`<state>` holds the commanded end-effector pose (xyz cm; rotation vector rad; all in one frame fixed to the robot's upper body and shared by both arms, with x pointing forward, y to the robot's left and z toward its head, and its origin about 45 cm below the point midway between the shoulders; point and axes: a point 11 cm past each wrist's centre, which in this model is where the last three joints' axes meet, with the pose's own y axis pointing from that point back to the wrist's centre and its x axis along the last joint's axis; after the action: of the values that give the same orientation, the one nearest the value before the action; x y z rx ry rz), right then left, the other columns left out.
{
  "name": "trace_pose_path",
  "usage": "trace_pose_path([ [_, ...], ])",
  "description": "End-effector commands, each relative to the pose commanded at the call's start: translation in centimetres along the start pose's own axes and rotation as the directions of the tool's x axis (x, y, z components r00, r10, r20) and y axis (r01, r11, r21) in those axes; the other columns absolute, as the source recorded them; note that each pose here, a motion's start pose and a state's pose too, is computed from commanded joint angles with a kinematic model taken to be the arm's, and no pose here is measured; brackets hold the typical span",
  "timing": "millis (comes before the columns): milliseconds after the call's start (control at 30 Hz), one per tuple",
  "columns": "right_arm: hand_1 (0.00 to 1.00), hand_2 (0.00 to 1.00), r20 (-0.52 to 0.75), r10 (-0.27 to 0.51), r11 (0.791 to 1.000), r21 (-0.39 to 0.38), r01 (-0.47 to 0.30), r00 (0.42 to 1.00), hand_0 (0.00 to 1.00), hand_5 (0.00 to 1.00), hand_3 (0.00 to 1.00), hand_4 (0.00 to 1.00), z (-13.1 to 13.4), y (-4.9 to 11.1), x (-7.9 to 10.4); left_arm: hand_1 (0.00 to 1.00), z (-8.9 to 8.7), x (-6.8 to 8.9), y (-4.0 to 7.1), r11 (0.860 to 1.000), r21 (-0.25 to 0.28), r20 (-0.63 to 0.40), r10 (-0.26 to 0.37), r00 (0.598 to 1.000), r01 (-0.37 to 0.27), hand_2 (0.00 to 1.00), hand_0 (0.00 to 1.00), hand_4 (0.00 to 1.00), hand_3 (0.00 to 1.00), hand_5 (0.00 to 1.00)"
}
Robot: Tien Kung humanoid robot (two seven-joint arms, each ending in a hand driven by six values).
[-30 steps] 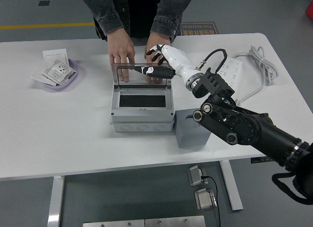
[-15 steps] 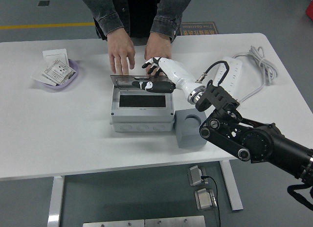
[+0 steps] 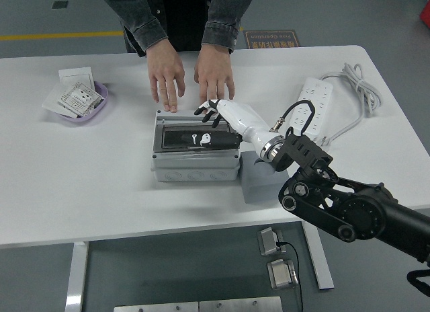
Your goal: Pick up the cylinder from the cube,place it in the box,flap close box
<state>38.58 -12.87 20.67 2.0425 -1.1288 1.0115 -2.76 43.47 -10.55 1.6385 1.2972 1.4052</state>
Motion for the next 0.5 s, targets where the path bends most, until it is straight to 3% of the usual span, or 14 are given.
trace_pose_path([
  [167, 0.522, 0.625, 0.0, 0.007, 1.0, -0.017, -0.007, 1.0, 0.39, 0.77, 0.657, 0.975, 0.4, 0.2, 0.2, 0.669, 0.0, 0.0, 0.0, 1.0, -0.001, 0.0, 0.0, 1.0, 0.0, 0.582, 0.617, 0.673, 0.606, 0.425],
  [200, 0.511, 0.625, -0.002, 0.012, 1.0, -0.02, -0.012, 1.0, 0.302, 0.782, 0.647, 0.974, 0.6, 0.2, 0.5, 0.669, 0.0, 0.0, 0.0, 1.0, -0.001, 0.0, -0.001, 1.0, 0.001, 0.582, 0.617, 0.673, 0.606, 0.421],
  [500, 0.518, 0.626, -0.039, 0.099, 0.991, -0.087, -0.102, 0.994, 0.311, 0.792, 0.654, 0.974, 2.6, 1.9, 3.4, 0.668, -0.4, 0.1, -0.1, 1.0, 0.01, -0.002, 0.003, 1.0, -0.003, 0.582, 0.615, 0.672, 0.606, 0.419],
])
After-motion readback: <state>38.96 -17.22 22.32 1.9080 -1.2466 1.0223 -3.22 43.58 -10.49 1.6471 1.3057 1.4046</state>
